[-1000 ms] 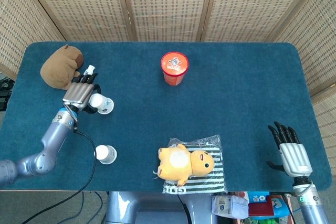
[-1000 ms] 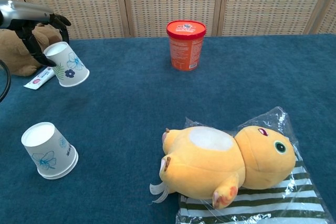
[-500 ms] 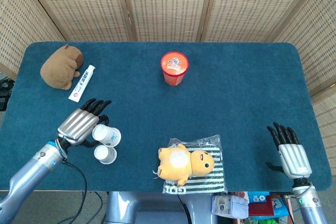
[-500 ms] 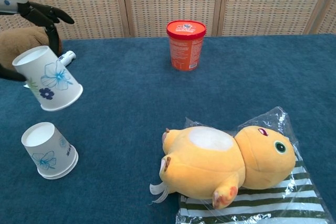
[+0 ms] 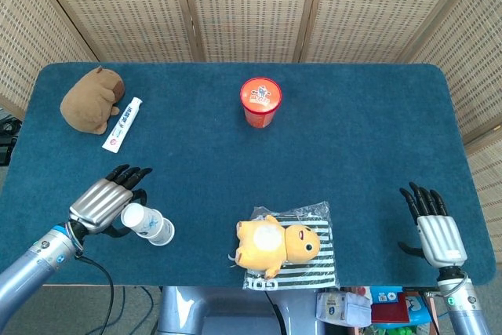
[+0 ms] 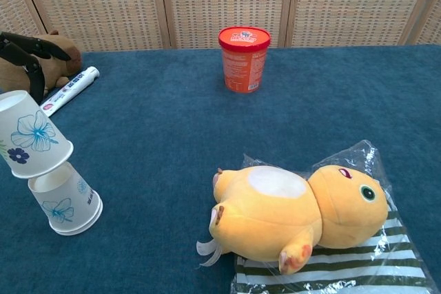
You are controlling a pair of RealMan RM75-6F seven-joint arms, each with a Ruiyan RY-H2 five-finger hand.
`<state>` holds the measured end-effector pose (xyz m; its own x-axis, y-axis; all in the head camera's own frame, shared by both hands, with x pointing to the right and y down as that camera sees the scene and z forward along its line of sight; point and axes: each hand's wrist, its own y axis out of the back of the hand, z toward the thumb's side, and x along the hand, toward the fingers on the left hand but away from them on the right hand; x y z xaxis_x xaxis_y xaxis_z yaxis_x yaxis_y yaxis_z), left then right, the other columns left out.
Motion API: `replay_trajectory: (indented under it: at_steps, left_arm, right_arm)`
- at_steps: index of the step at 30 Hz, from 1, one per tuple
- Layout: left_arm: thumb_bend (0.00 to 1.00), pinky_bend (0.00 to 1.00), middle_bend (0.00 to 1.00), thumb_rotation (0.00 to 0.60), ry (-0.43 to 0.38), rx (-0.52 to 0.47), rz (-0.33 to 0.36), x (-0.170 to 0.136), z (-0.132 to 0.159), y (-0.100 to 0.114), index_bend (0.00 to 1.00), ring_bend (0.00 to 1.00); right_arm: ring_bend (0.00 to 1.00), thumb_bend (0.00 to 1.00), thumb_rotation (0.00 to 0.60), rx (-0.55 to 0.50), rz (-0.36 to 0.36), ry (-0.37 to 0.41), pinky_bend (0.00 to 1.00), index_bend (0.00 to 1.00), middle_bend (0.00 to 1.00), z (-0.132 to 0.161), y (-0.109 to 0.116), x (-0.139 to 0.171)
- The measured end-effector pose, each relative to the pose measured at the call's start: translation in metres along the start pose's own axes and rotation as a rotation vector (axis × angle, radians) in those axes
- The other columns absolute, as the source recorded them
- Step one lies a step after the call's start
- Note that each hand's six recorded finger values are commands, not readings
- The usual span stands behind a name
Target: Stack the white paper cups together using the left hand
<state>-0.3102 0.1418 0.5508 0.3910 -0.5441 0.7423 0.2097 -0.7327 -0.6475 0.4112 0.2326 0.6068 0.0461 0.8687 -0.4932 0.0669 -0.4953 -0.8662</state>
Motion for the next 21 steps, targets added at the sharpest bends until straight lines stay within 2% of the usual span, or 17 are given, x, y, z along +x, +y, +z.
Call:
replay_trajectory:
  at_steps: [14, 21]
  left_arm:
    - [0.24, 0.00, 0.00, 0.600, 0.004, 0.056, -0.033, 0.009, 0.000, -0.015, 0.40, 0.00]
    - [0.24, 0.00, 0.00, 0.600, 0.008, 0.074, -0.050, 0.019, 0.004, -0.026, 0.26, 0.00]
  right_arm:
    - [0.00, 0.00, 0.600, -0.007, -0.006, -0.004, 0.00, 0.00, 0.00, -0.002, 0.002, 0.000]
    - [0.00, 0.00, 0.600, -0.012, -0.012, -0.004, 0.00, 0.00, 0.00, -0.002, 0.003, 0.001]
